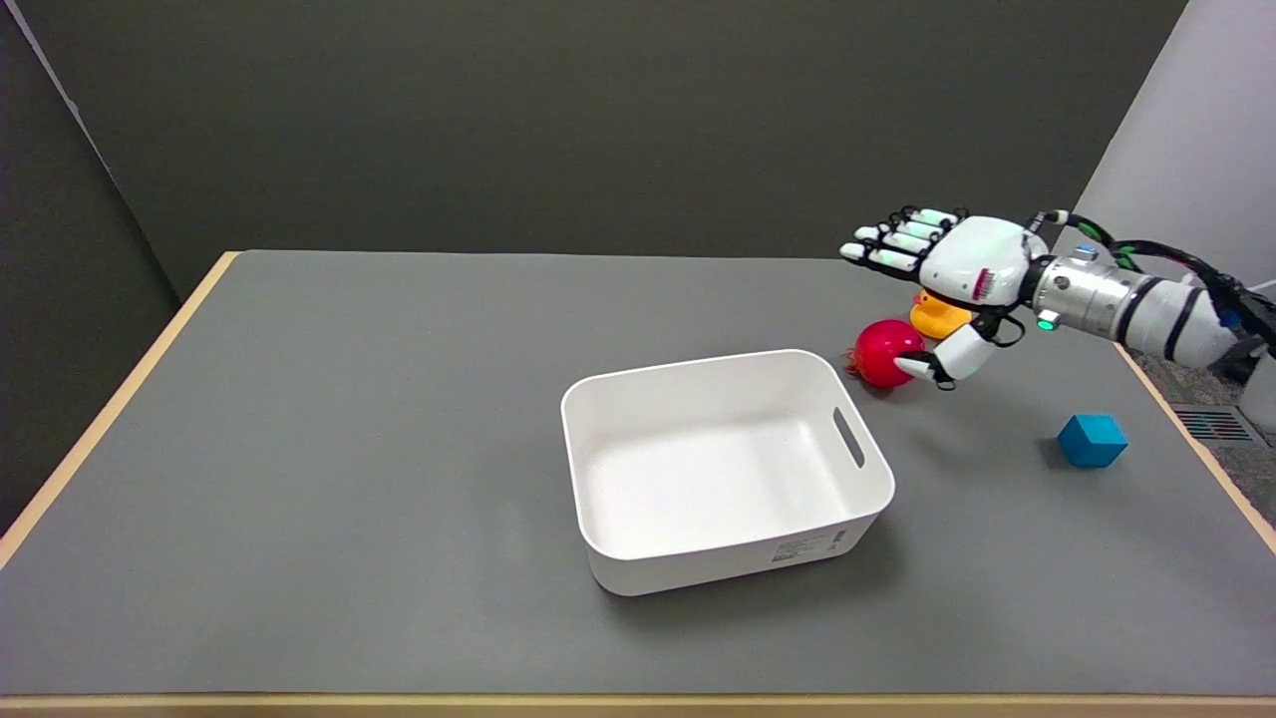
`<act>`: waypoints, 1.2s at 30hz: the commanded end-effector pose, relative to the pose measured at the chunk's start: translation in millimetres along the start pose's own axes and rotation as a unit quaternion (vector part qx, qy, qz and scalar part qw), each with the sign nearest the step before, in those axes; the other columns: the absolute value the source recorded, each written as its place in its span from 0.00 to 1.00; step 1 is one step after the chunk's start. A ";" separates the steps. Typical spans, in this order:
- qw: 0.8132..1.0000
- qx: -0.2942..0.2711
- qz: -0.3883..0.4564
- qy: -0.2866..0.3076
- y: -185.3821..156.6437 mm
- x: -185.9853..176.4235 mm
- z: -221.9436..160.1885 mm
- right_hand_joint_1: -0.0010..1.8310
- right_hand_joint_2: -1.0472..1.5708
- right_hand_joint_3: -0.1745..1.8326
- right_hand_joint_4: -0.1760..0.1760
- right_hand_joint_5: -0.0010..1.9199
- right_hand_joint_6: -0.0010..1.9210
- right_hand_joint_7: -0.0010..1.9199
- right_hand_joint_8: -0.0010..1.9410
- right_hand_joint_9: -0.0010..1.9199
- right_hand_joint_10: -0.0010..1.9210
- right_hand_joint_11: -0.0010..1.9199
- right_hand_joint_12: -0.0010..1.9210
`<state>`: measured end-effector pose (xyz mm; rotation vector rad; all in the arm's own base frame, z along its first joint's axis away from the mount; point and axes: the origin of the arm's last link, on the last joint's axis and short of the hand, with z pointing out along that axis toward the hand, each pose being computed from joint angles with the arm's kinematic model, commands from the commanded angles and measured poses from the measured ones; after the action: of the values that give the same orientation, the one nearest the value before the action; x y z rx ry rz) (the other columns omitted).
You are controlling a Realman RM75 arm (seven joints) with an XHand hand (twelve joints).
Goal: Pick up the pomegranate.
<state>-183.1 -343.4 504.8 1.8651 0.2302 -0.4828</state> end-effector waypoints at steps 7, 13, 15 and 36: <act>0.999 0.019 0.022 -0.023 -13.1 -15.6 18.4 0.17 0.59 0.55 0.58 0.00 0.00 0.01 0.08 0.01 0.23 0.00 0.49; 0.999 0.011 0.036 -0.029 -10.5 -24.4 13.3 0.19 0.61 0.58 0.58 0.00 0.04 0.02 0.08 0.01 0.25 0.01 0.46; 0.999 0.010 0.036 -0.031 -10.2 -25.6 12.9 0.20 0.60 0.57 0.58 0.00 0.05 0.02 0.10 0.02 0.26 0.01 0.47; 0.996 -0.014 0.075 -0.045 -16.9 -52.4 25.3 0.21 0.60 0.58 0.60 0.00 0.07 0.04 0.12 0.04 0.28 0.02 0.50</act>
<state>-217.9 -352.9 504.2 1.8554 0.1050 -0.4806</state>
